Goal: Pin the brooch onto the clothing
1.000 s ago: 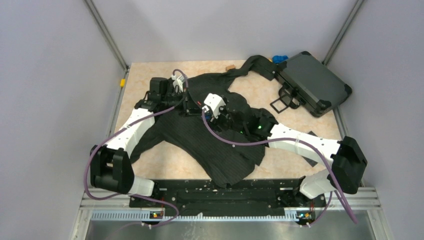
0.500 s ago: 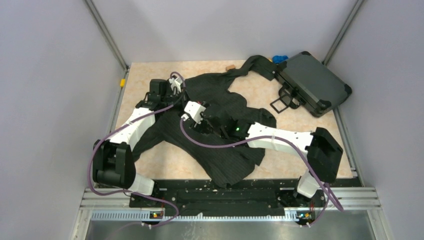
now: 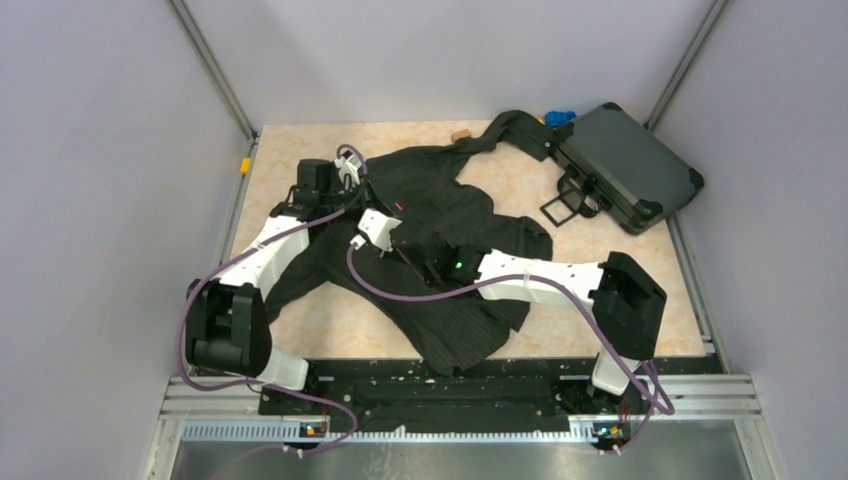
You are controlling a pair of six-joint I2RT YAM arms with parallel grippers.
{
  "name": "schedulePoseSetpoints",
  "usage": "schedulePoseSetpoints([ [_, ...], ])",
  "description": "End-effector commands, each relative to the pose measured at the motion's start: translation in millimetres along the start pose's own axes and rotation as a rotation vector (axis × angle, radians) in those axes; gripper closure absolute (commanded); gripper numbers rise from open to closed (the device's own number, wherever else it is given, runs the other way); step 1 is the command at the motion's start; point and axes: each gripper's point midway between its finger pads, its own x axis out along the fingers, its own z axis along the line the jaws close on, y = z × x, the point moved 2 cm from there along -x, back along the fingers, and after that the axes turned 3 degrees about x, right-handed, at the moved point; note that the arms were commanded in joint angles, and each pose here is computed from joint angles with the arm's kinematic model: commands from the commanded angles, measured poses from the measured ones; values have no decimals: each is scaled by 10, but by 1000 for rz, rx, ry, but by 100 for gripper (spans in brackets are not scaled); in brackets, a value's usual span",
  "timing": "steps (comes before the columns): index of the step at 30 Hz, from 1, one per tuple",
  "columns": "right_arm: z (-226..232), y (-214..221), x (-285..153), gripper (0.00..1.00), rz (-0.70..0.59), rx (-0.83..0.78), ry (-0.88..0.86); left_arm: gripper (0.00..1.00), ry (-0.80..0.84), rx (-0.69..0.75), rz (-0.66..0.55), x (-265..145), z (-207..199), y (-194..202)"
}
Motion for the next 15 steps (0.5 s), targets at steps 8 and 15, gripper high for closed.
schedulePoseSetpoints([
  [8, -228, -132, 41, 100, -19, -25, 253, 89, 73, 43, -2, -38, -125, -32],
  [15, -448, -190, -210, 100, -119, 154, 245, 37, 36, 69, -106, -237, -79, -210],
])
